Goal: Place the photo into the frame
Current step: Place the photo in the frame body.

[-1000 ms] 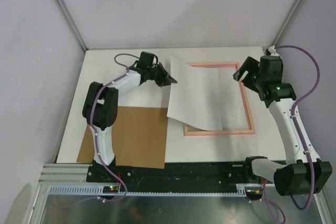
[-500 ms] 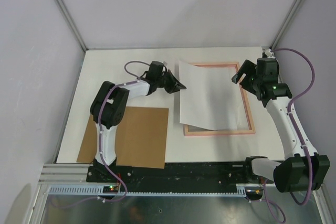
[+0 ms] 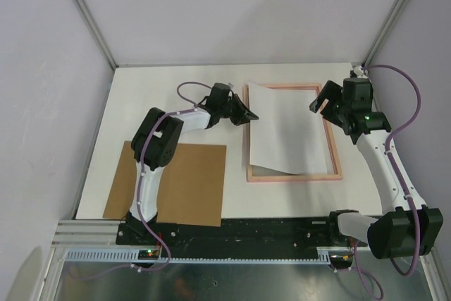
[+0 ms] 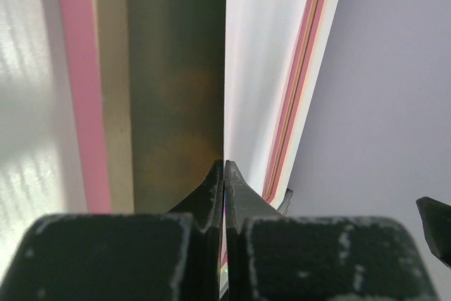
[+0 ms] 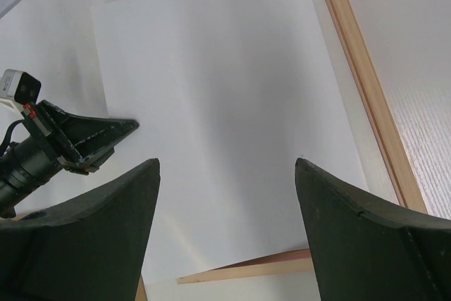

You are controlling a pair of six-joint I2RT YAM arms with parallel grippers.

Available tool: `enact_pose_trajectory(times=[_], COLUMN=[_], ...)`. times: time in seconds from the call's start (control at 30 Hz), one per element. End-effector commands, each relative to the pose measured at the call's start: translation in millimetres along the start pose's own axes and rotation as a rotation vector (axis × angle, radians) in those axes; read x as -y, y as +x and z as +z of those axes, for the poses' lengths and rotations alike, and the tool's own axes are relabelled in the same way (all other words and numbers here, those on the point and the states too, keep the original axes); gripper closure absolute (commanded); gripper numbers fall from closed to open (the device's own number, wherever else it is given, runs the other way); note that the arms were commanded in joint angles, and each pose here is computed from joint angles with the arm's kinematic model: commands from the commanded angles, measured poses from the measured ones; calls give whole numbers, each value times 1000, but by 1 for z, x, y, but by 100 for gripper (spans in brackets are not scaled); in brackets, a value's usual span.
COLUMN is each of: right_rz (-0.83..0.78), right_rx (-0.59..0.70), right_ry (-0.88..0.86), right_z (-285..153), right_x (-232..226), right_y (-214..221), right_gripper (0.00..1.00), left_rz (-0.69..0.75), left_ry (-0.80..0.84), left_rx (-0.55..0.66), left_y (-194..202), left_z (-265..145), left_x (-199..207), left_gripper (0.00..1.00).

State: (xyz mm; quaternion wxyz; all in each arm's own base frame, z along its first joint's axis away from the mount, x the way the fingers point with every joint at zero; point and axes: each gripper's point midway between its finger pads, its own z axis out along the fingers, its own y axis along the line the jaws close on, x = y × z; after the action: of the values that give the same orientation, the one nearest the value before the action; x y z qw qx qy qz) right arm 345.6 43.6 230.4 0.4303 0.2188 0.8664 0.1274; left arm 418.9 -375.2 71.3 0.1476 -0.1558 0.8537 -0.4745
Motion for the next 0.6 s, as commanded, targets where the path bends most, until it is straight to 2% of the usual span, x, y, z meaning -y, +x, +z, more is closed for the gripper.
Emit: enact_pose_trajectory(times=[0.0, 0.57], right_rz=[4, -11], right_rx=[39, 32], right_ry=[-20, -28], right_z=[-3, -5], right_x=[-7, -12], right_y=[-9, -4], right_gripper=[18, 18], left_rz=[28, 44], left_ry=[56, 34], left_rx=[58, 66], left_y=[-12, 0], left_z=[9, 29], left_x=[28, 23], left_gripper=[100, 100])
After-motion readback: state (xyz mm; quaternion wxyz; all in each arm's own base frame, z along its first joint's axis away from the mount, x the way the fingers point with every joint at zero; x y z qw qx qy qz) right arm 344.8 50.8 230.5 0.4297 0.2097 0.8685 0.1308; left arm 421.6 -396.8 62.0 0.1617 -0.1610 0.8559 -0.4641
